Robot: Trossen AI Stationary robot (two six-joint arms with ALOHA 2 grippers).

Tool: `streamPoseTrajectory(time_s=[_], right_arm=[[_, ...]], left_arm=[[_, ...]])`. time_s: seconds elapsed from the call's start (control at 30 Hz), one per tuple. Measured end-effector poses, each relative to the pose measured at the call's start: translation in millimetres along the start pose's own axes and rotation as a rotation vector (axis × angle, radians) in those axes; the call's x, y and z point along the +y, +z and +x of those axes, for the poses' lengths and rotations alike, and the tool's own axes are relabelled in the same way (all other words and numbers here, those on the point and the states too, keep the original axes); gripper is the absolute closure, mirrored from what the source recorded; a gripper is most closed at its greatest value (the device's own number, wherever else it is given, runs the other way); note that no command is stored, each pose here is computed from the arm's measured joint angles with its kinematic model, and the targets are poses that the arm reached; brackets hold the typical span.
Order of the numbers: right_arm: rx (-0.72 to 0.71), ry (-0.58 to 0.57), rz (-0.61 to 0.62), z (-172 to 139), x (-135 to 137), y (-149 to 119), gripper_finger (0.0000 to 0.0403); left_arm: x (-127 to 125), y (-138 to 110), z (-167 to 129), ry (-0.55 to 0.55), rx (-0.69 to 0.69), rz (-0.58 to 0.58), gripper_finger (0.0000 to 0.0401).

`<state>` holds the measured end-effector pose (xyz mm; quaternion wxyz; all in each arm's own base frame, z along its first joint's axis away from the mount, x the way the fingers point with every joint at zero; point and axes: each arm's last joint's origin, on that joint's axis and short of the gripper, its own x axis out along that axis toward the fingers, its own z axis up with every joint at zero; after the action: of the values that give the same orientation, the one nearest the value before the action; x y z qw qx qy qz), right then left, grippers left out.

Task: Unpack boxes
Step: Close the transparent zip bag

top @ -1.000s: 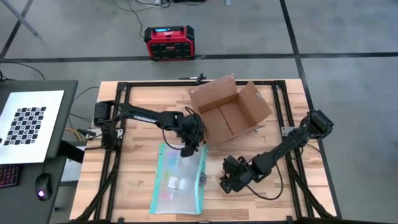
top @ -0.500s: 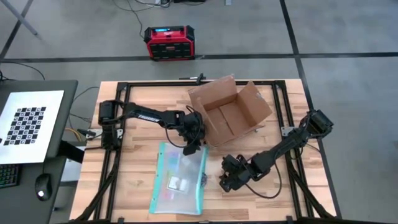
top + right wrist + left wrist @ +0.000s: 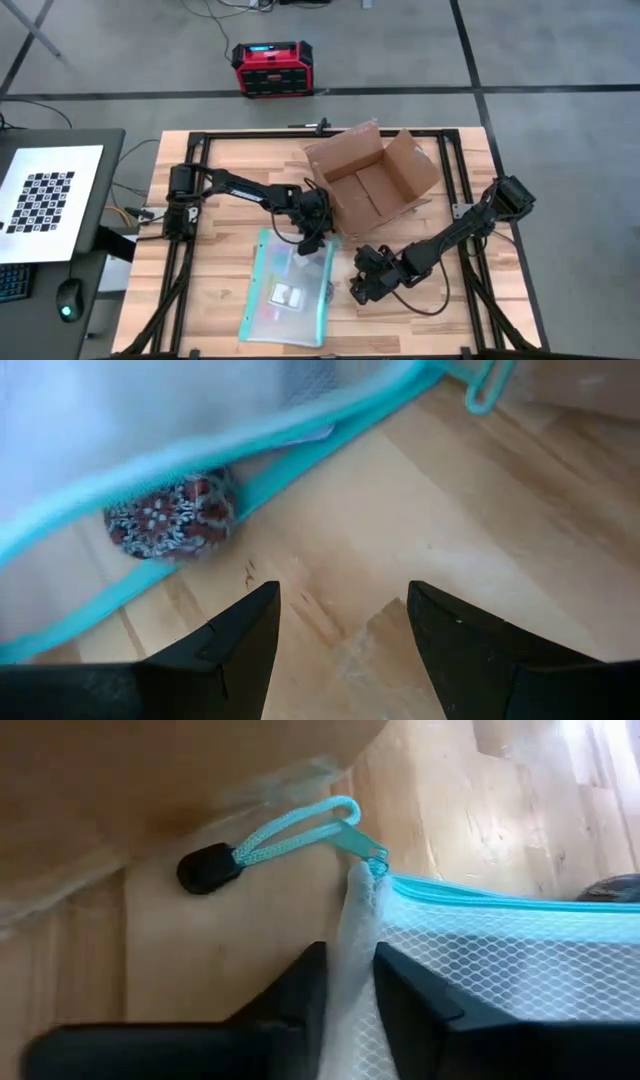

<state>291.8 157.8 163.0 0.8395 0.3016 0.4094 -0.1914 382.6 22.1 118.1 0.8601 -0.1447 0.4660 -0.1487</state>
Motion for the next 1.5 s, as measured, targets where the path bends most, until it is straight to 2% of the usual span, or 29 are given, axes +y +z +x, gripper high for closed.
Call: streamPoseTrajectory(time_s=[0.1, 0.3, 0.4, 0.5, 0.6, 0.7, 1.03, 1.23, 1.5], right_arm=[[-0.048, -0.025, -0.004, -0.1, -1.0, 1.2, 0.0191], [-0.158, -0.087, -0.105, 4.0, -6.1, 14.4, 0.0191], [-0.168, -0.103, -0.214, 14.9, -8.7, 21.8, 0.0191], [-0.169, -0.063, -0.323, 30.7, -6.8, 26.2, 0.0191], [-0.13, -0.058, -0.392, 48.4, -9.4, 22.4, 0.0191], [-0.092, -0.114, -0.41, 61.4, -18.7, 19.4, 0.0192], [-0.127, -0.096, -0.523, 62.9, -17.5, 28.8, 0.0194], [-0.124, -0.103, -0.563, 61.2, -18.4, 31.0, 0.0215], [-0.144, -0.073, -0.574, 54.2, -5.0, 35.8, 0.0242]], left_arm=[[-2.5, 1.8, -1.2, -0.059, -0.018, -0.01, 0.039], [-15.4, 7.3, -10.0, -0.112, -0.038, 0.018, 0.04], [-20.5, 9.7, -13.5, -0.135, -0.05, 0.033, 0.0401], [-24.1, 11.8, -17.4, -0.144, -0.06, 0.039, 0.0401], [-25.1, 12.4, -18.6, -0.145, -0.063, 0.038, 0.0401], [-26.1, 12.4, -18.3, -0.15, -0.062, 0.032, 0.0401], [-30.1, 12.7, -17.2, -0.157, -0.063, 0.034, 0.0401], [-30.3, 12.9, -17.5, -0.158, -0.063, 0.03, 0.0401], [-30.3, 13.2, -17.7, -0.158, -0.066, 0.025, 0.0401]])
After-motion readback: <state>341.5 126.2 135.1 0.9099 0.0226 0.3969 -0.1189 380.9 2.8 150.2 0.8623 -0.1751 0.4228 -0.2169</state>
